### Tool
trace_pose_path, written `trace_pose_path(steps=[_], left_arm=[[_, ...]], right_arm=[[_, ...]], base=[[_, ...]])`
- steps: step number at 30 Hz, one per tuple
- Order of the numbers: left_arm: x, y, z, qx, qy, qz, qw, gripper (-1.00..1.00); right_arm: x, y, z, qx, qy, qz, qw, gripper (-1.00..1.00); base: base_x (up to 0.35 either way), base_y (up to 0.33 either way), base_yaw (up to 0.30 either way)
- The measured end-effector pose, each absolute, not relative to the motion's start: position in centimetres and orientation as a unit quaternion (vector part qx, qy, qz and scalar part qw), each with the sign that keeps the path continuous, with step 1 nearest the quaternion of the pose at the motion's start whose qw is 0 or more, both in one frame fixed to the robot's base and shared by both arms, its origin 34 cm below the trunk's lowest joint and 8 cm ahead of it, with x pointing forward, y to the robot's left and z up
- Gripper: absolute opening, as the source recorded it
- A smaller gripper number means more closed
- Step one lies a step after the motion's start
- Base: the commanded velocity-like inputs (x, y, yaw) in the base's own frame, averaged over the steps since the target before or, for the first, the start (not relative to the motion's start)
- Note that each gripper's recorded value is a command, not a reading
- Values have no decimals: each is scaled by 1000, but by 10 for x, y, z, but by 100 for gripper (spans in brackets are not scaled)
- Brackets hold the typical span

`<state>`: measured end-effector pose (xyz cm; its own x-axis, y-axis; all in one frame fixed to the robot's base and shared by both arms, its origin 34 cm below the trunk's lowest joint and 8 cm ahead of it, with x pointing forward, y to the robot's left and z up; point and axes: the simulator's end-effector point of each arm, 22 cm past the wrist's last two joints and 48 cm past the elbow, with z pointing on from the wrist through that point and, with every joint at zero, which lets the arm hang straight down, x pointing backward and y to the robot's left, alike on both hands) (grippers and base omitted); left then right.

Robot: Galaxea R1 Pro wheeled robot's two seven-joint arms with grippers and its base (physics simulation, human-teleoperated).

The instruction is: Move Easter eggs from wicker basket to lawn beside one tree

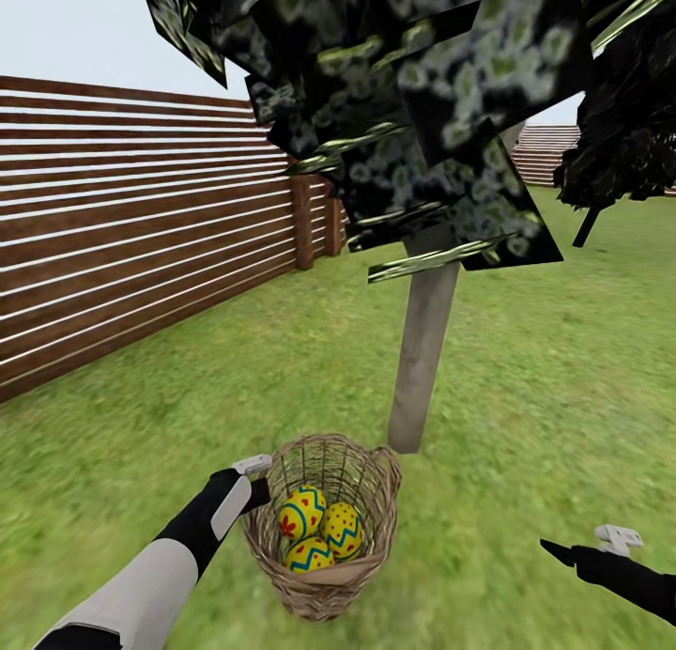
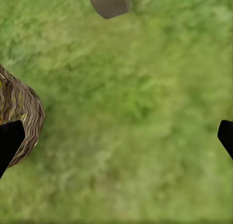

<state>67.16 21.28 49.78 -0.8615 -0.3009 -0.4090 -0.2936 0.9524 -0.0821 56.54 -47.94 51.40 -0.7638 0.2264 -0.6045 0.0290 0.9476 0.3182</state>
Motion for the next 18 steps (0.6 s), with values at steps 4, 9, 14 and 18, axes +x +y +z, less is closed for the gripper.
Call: trace_pose_path(steps=[4, 9, 14, 18], left_arm=[[670, 213, 490, -154, 965, -9, 213, -100], [669, 213, 480, -154, 965, -9, 213, -100], [667, 213, 469, -154, 965, -9, 214, -100], [665, 213, 461, -154, 965, -9, 214, -100]], right_arm=[[564, -480, 506, 69, 928, 146, 337, 100], [562, -480, 496, 69, 928, 146, 337, 100], [561, -480, 486, 69, 928, 146, 337, 100], [559, -480, 477, 69, 927, 146, 337, 100]], base=[[0, 0, 0], [0, 0, 0], [0, 0, 0], [0, 0, 0]])
